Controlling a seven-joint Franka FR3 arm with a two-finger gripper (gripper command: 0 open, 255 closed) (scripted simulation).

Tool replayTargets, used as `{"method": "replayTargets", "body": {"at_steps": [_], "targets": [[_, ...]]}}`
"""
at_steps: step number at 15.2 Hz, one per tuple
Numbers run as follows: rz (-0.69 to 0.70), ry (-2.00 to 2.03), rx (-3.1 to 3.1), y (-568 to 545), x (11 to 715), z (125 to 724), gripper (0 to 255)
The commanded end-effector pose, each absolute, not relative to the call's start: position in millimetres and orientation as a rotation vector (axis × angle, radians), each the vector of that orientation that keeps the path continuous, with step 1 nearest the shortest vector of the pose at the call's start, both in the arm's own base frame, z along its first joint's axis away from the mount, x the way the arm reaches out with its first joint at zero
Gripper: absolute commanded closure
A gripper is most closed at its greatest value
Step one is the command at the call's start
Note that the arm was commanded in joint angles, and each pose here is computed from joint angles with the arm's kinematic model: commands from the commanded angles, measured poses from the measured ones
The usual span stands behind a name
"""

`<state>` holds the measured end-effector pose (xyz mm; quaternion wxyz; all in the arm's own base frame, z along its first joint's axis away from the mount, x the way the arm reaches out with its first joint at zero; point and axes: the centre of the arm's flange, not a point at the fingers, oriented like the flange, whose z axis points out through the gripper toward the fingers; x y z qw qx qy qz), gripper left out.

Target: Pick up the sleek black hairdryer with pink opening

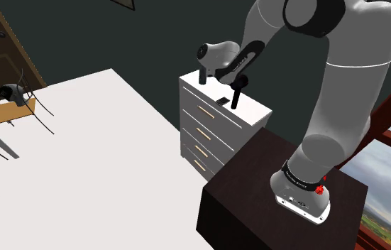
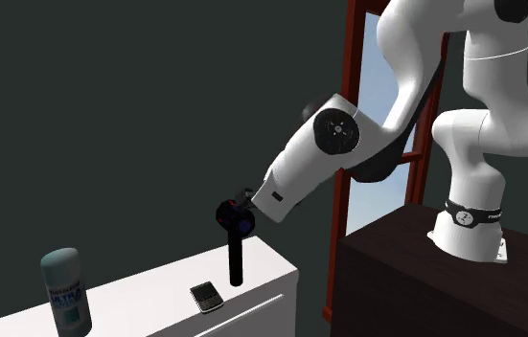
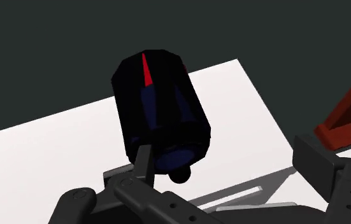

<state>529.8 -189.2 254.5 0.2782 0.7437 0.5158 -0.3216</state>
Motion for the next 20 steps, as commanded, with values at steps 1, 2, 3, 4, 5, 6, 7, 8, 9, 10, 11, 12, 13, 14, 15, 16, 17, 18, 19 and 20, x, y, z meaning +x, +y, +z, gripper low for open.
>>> {"method": "replayTargets", "body": {"at_steps": [1, 2, 3, 4, 5, 6, 7, 8, 9, 10, 11, 12, 13, 14, 15, 16, 17, 18, 19, 20], "targets": [[-0.904, 1.426, 1.916, -200, 541, 235, 0], [-0.924, 1.445, 1.877, -207, 546, 225, 0], [-0.942, 1.464, 1.839, -214, 551, 215, 0], [-0.95, 1.471, 1.823, -216, 553, 210, 0], [-0.95, 1.471, 1.823, -216, 553, 205, 0], [-0.95, 1.471, 1.823, -216, 553, 200, 0], [-0.95, 1.471, 1.823, -216, 553, 194, 0], [-0.95, 1.471, 1.823, -216, 553, 189, 0], [-0.95, 1.471, 1.823, -216, 553, 184, 0], [-0.95, 1.471, 1.823, -216, 553, 179, 0], [-0.95, 1.471, 1.823, -216, 553, 170, 0], [-0.95, 1.471, 1.823, -216, 553, 170, 0], [-0.95, 1.471, 1.823, -216, 553, 170, 0], [-0.95, 1.471, 1.823, -217, 553, 170, 255], [-0.95, 1.471, 1.823, -217, 553, 170, 255], [-0.95, 1.471, 1.823, -217, 553, 170, 255], [-0.95, 1.471, 1.823, -217, 553, 170, 255], [-0.95, 1.471, 1.823, -217, 553, 170, 255], [-0.95, 1.471, 1.823, -217, 553, 170, 255], [-0.95, 1.471, 1.823, -217, 553, 170, 255]]}}
